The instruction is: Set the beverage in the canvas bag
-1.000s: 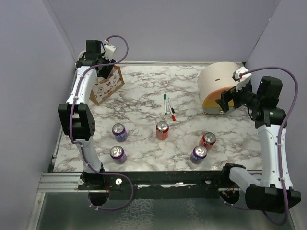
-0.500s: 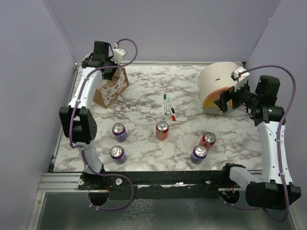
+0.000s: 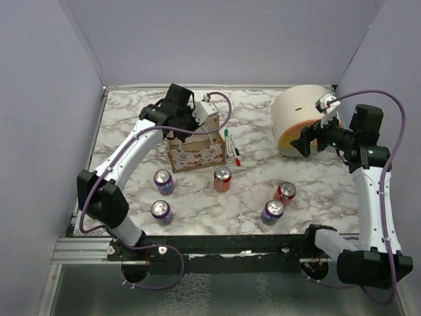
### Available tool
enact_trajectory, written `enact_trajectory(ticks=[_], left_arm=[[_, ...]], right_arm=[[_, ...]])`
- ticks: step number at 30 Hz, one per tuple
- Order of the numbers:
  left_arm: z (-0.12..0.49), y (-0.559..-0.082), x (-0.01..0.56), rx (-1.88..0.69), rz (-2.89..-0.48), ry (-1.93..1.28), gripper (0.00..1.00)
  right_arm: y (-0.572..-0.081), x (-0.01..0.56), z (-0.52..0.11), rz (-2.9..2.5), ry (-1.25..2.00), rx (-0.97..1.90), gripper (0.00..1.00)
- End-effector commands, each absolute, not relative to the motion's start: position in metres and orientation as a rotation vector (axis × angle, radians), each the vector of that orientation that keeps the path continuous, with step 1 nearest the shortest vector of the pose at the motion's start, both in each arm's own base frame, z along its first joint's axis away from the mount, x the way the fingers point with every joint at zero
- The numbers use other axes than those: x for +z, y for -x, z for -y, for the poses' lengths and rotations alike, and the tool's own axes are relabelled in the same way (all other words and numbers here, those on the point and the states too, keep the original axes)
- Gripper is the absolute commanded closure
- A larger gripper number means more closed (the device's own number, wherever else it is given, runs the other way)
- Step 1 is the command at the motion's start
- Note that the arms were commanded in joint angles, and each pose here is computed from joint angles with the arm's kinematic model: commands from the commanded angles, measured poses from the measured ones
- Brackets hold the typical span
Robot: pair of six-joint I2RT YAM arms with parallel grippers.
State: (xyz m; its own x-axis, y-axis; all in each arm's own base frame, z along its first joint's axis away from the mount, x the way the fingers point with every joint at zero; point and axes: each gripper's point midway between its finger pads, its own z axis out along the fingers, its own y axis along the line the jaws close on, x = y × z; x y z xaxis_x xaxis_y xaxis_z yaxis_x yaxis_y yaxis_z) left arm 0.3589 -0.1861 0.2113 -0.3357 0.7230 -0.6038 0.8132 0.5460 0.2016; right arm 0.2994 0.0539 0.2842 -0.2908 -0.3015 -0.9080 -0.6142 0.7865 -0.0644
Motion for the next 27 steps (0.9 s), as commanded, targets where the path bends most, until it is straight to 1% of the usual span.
enact_trajectory(ticks=[1, 3, 4, 5, 8, 9, 11, 15, 20, 23, 27], left_arm=[[0.19, -0.353, 0.209, -0.17, -2.116, -1.215, 0.85], [0.191, -0.353, 0.212, -0.173, -2.111, -1.186, 0.76], [0.191, -0.351, 0.216, -0.179, -2.109, -1.172, 0.68], [0.19, -0.35, 0.221, -0.184, -2.1, -1.157, 0.59], [0.187, -0.342, 0.241, -0.184, -2.052, -1.123, 0.24], [0.183, -0.338, 0.246, -0.177, -2.039, -1.105, 0.15], [0.176, -0.328, 0.258, -0.168, -2.009, -1.071, 0.02], [0.152, -0.307, 0.266, -0.164, -1.998, -1.021, 0.01], [0.121, -0.274, 0.24, -0.238, -2.105, -0.966, 0.01], [0.11, -0.249, 0.214, -0.258, -2.184, -0.989, 0.01], [0.104, -0.235, 0.188, -0.258, -2.251, -1.029, 0.01]], right_arm=[[-0.29, 0.295, -0.063, -1.849, 0.746, 0.403, 0.01], [-0.289, 0.294, -0.065, -1.844, 0.759, 0.413, 0.01], [-0.288, 0.294, -0.066, -1.842, 0.764, 0.42, 0.01], [-0.287, 0.294, -0.067, -1.836, 0.771, 0.426, 0.01], [-0.286, 0.293, -0.07, -1.823, 0.79, 0.448, 0.01], [-0.287, 0.293, -0.071, -1.819, 0.792, 0.453, 0.0], [-0.288, 0.295, -0.073, -1.807, 0.799, 0.467, 0.0], [-0.29, 0.305, -0.078, -1.787, 0.804, 0.507, 0.0], [-0.293, 0.314, -0.079, -1.77, 0.785, 0.513, 0.0], [-0.294, 0.309, -0.08, -1.759, 0.778, 0.515, 0.0], [-0.3, 0.299, -0.072, -1.766, 0.779, 0.449, 0.01]])
